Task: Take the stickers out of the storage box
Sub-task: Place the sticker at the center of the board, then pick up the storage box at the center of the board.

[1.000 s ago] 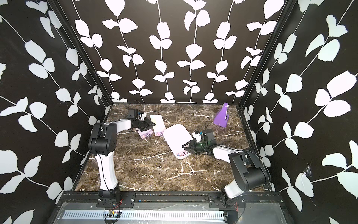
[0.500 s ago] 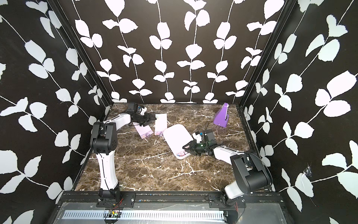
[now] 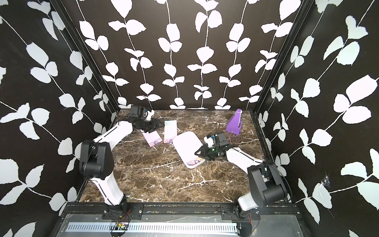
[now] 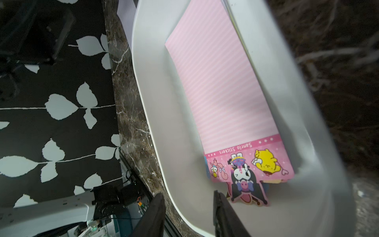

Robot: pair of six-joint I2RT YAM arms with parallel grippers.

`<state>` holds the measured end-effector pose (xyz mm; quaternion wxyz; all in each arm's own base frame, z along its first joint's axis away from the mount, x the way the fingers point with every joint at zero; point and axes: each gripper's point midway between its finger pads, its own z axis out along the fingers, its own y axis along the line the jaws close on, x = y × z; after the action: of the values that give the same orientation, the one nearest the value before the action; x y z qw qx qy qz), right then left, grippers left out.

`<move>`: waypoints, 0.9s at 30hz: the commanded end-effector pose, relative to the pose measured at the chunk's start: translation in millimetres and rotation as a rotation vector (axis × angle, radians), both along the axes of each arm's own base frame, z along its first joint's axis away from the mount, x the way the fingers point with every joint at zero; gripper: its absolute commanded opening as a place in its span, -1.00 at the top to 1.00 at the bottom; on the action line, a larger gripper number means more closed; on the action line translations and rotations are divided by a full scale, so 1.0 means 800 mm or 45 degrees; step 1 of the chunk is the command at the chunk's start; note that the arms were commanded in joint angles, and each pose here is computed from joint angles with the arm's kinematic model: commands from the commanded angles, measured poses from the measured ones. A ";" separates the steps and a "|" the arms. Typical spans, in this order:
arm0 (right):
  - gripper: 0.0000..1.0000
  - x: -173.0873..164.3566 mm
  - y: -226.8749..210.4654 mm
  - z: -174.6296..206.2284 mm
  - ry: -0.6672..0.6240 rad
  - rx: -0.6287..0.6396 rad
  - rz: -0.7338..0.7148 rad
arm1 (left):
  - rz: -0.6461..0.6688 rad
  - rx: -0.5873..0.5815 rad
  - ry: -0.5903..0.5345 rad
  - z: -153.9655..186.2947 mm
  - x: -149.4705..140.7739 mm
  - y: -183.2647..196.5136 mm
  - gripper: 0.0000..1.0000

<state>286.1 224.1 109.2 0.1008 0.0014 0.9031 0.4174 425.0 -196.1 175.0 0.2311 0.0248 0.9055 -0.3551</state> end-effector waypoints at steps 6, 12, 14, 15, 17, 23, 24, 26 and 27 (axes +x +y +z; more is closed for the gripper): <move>0.05 0.012 -0.017 -0.007 -0.030 -0.321 0.128 | -0.176 0.195 0.076 -0.032 -0.108 -0.030 -0.08; 0.05 0.022 -0.004 -0.014 -0.016 -0.325 0.151 | -0.216 0.293 0.144 -0.060 -0.138 -0.039 -0.09; 0.05 0.023 0.001 -0.017 -0.011 -0.341 0.171 | -0.236 0.287 0.182 -0.065 -0.142 -0.050 -0.09; 0.05 0.022 0.002 -0.020 -0.007 -0.361 0.183 | -0.244 0.291 0.184 -0.066 -0.143 -0.056 -0.09; 0.05 0.022 0.001 -0.025 -0.010 -0.429 0.209 | -0.258 0.312 0.180 -0.071 -0.143 -0.069 -0.09; 0.06 0.019 -0.013 -0.039 0.032 -0.607 0.271 | -0.309 0.365 0.275 -0.107 -0.141 -0.096 -0.05; 0.05 0.019 -0.016 -0.041 0.043 -0.630 0.274 | -0.314 0.371 0.284 -0.112 -0.141 -0.097 -0.04; 0.05 0.019 -0.018 -0.045 0.056 -0.654 0.286 | -0.317 0.379 0.297 -0.120 -0.140 -0.099 -0.04; 0.05 0.019 -0.017 -0.047 0.063 -0.654 0.297 | -0.318 0.382 0.300 -0.123 -0.140 -0.098 -0.03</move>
<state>304.9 219.1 74.9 0.0433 -0.1038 0.9696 0.2173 310.8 -275.5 70.1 0.0666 0.1298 0.9578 -0.2478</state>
